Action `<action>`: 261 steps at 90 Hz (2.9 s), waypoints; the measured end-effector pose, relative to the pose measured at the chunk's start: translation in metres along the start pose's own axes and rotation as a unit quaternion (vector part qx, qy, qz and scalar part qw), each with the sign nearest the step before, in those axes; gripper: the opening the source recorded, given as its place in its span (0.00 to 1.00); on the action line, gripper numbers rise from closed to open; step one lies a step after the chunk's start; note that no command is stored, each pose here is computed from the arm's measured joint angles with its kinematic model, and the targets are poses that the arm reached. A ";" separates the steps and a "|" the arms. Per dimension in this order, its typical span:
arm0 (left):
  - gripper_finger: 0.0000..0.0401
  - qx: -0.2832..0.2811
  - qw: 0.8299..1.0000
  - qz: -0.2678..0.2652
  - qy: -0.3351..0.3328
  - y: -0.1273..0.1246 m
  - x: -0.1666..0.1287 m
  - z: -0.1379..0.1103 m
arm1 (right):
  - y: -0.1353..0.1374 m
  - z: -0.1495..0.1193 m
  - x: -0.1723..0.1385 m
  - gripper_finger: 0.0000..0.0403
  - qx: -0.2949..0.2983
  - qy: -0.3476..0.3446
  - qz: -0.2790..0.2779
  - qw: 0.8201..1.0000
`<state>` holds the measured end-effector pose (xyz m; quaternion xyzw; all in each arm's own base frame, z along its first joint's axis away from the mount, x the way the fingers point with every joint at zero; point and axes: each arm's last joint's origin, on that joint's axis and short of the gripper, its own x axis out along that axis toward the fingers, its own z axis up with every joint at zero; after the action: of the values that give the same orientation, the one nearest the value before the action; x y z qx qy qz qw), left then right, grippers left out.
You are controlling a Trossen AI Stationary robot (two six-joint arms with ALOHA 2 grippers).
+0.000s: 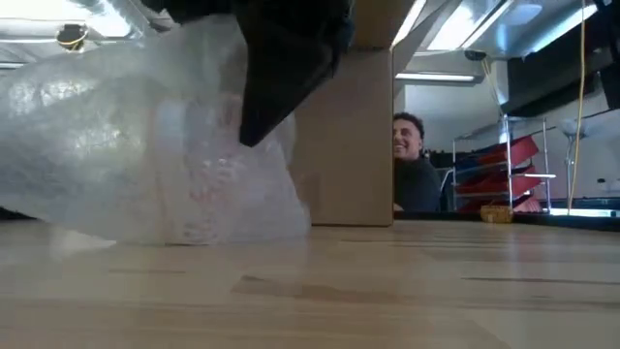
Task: Wrap mug
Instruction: Wrap the yellow mug with the bubble wrap
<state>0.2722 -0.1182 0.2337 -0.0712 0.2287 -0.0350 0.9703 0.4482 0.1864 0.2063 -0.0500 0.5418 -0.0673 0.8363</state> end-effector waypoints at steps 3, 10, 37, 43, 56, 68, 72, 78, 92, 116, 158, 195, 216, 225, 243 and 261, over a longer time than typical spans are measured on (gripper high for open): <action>0.00 0.005 1.000 0.002 0.007 0.000 0.002 -0.002 | -0.001 0.002 -0.006 0.00 0.000 0.000 0.002 1.000; 0.00 0.005 1.000 0.000 0.015 -0.001 0.006 -0.006 | -0.004 0.004 -0.027 0.00 -0.003 0.004 -0.002 1.000; 0.00 0.012 0.999 0.001 0.037 -0.003 0.016 -0.016 | -0.020 0.009 -0.090 0.00 0.012 -0.050 -0.039 0.998; 0.00 0.015 0.999 -0.004 0.038 -0.005 0.017 -0.018 | -0.027 0.014 -0.089 0.00 0.011 -0.062 -0.047 0.997; 0.00 0.032 0.998 -0.022 0.050 -0.006 0.018 -0.020 | -0.046 0.027 -0.066 0.00 0.010 -0.066 -0.017 0.998; 0.00 0.027 0.997 -0.027 0.062 -0.005 0.019 -0.023 | -0.056 0.028 -0.048 0.00 0.013 -0.055 0.015 0.998; 0.00 0.028 0.997 -0.025 0.069 -0.005 0.019 -0.024 | -0.055 0.027 -0.045 0.00 0.011 -0.053 0.017 0.998; 0.02 0.024 0.997 -0.025 0.076 -0.005 0.019 -0.026 | -0.054 0.025 -0.041 0.00 0.008 -0.052 0.017 0.998; 0.13 0.036 0.994 -0.064 0.083 -0.006 0.018 -0.025 | -0.050 0.027 -0.037 0.00 0.000 -0.069 0.035 0.997; 0.30 0.029 0.991 -0.062 0.115 -0.002 -0.004 -0.015 | -0.047 0.021 -0.024 0.00 -0.012 -0.060 0.038 0.997; 0.31 -0.060 0.992 0.060 0.097 0.020 -0.093 0.012 | -0.045 0.019 -0.010 0.00 -0.007 -0.068 0.043 0.997; 0.31 -0.159 0.941 0.199 0.223 0.033 -0.102 -0.084 | -0.044 0.020 -0.011 0.00 -0.016 -0.076 0.044 0.996; 0.31 -0.147 0.948 0.188 0.211 0.025 -0.113 -0.075 | -0.044 0.020 -0.011 0.00 -0.023 -0.074 0.047 0.996; 0.31 -0.142 0.933 0.228 0.239 0.033 -0.119 -0.081 | -0.044 0.020 -0.012 0.00 -0.023 -0.075 0.048 0.996; 0.31 -0.161 0.925 0.222 0.263 0.042 -0.108 -0.118 | -0.044 0.020 -0.012 0.00 -0.024 -0.074 0.052 0.996; 0.31 -0.181 0.975 0.048 0.117 0.023 -0.081 -0.110 | -0.044 0.020 -0.012 0.00 -0.024 -0.075 0.053 0.995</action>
<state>0.1509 -0.1008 0.1684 -0.2305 0.3459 0.0456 0.9084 0.4591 0.1455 0.2321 -0.0468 0.4806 -0.0059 0.8757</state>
